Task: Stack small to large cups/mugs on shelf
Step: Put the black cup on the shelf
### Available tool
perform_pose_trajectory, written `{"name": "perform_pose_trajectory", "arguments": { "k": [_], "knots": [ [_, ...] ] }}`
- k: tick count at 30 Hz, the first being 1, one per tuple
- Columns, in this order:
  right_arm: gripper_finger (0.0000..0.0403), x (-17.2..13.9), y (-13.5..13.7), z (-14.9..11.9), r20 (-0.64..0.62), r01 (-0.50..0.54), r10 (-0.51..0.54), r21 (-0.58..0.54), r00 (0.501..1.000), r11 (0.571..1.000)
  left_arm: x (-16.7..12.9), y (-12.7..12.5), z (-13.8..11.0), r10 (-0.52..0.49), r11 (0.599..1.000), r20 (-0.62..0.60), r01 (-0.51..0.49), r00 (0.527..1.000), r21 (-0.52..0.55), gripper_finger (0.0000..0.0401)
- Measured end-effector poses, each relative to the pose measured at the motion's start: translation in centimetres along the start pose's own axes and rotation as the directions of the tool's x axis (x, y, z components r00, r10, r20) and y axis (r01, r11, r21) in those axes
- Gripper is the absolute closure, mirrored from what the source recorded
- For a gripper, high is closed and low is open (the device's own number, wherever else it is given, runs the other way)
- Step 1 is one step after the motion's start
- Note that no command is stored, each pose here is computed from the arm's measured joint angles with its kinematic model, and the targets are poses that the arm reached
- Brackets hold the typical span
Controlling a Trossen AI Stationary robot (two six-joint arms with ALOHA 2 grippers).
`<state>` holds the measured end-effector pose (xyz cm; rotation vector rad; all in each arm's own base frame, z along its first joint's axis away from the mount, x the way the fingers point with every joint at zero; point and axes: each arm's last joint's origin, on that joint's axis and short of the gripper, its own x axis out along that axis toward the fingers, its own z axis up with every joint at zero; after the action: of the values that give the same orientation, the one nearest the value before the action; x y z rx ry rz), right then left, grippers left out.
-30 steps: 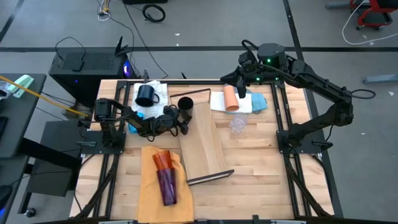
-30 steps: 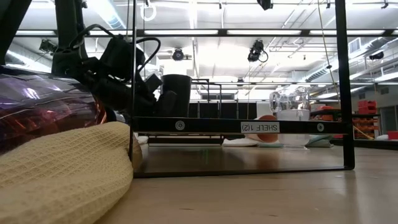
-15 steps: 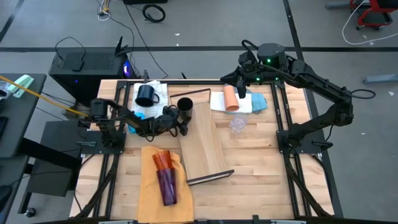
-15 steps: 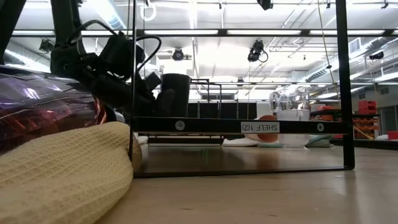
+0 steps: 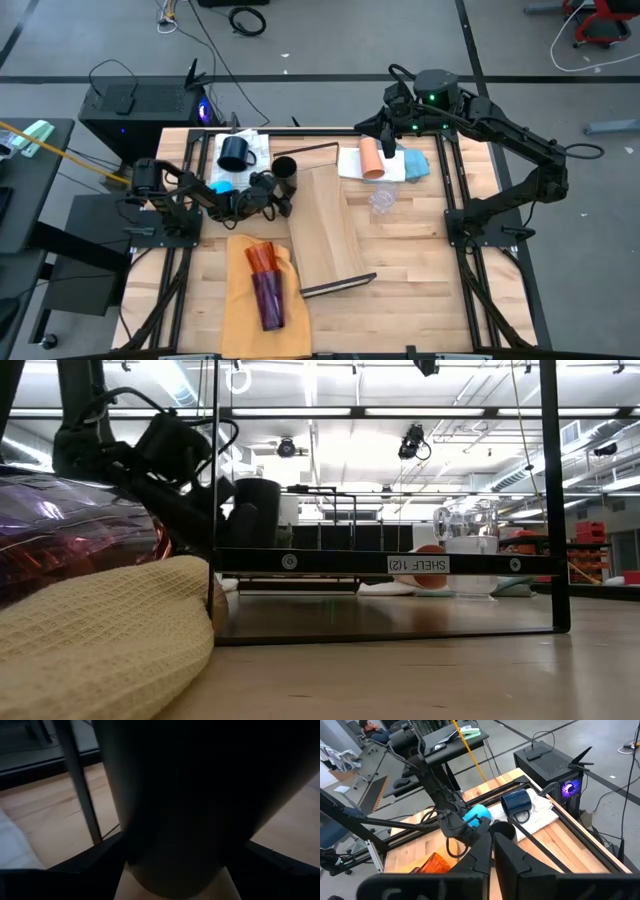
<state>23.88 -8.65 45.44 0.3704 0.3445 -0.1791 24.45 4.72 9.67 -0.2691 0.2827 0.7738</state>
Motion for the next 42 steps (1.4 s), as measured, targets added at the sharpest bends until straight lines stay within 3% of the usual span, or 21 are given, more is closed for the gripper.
{"name": "perform_pose_trajectory", "arguments": {
  "k": [32, 42],
  "knots": [
    [0.0379, 0.0, 0.0, 0.1, 0.005, 0.000, 0.000, 0.003, 1.000, 1.000, 0.6, -0.3, 1.3, -0.058, 0.998, 0.069, 0.060, 0.996, -0.023, 0.0083],
    [0.0379, 0.0, 0.0, 0.1, 0.005, -0.001, 0.001, 0.009, 1.000, 1.000, 0.5, -0.3, 0.5, -0.046, 0.999, 0.007, 0.046, 0.999, 0.015, 0.0088]
  ]
}}
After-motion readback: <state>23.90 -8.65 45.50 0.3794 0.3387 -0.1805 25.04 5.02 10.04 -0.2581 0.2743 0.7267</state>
